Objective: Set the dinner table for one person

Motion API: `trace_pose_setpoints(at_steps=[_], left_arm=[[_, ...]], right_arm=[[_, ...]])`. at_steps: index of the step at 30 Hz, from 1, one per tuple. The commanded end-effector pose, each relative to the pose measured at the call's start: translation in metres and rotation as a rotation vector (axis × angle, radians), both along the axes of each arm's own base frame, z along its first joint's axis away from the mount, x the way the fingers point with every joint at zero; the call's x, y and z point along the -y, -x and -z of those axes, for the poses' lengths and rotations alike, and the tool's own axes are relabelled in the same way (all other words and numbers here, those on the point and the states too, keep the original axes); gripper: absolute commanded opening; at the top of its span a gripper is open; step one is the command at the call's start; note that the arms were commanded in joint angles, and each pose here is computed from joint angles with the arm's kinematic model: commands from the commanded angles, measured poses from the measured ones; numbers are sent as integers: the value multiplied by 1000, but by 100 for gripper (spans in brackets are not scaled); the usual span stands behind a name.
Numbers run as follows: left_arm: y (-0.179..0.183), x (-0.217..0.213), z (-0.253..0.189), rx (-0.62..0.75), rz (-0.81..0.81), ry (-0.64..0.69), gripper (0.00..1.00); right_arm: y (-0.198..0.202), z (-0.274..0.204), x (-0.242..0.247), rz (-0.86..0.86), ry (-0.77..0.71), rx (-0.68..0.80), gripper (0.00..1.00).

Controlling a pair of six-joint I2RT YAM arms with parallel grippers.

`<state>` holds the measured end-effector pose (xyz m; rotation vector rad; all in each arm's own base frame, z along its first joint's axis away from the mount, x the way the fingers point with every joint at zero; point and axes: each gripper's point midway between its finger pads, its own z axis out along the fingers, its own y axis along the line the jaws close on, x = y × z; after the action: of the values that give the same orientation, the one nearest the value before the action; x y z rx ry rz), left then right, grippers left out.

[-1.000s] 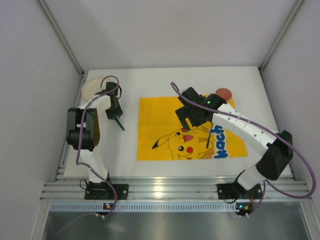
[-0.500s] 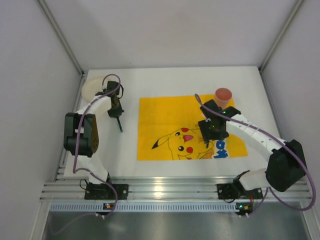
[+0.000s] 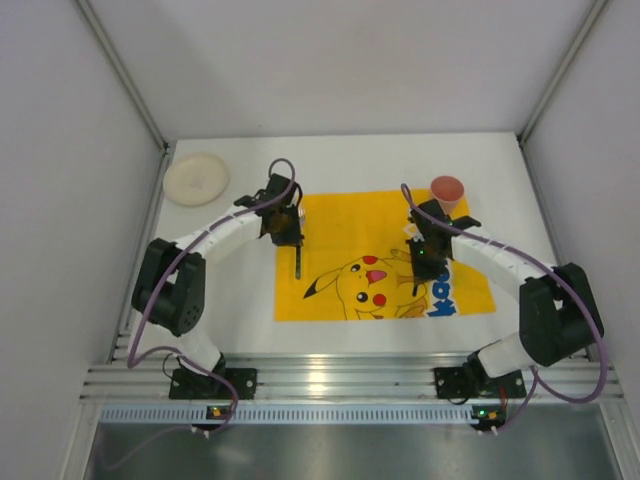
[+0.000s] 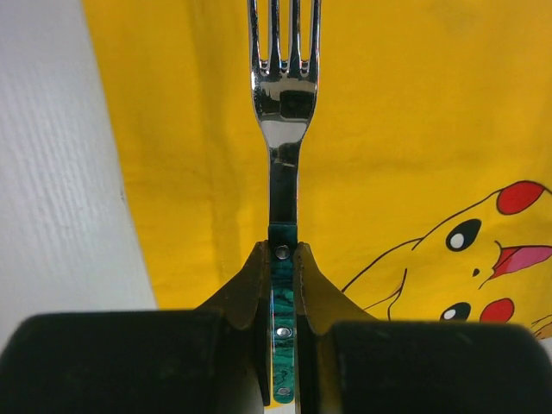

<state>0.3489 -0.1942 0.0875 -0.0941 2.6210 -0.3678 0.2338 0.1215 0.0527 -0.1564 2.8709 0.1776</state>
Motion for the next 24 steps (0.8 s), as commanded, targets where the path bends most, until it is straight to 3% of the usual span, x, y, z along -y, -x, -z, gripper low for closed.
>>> trace_pose_setpoints(at_steps=[1,13,24], left_arm=[[8,18,16,-43,24,41,0],[22,7,60,-141,34,-72,0],[18,-4,68,-140,-4,-135,0]], right_arm=[[-31,-13,-20,-3,-77,85,0],[-40,33,-21,16,-70,-5,0],[-25,55,33,175,19,-109,0]])
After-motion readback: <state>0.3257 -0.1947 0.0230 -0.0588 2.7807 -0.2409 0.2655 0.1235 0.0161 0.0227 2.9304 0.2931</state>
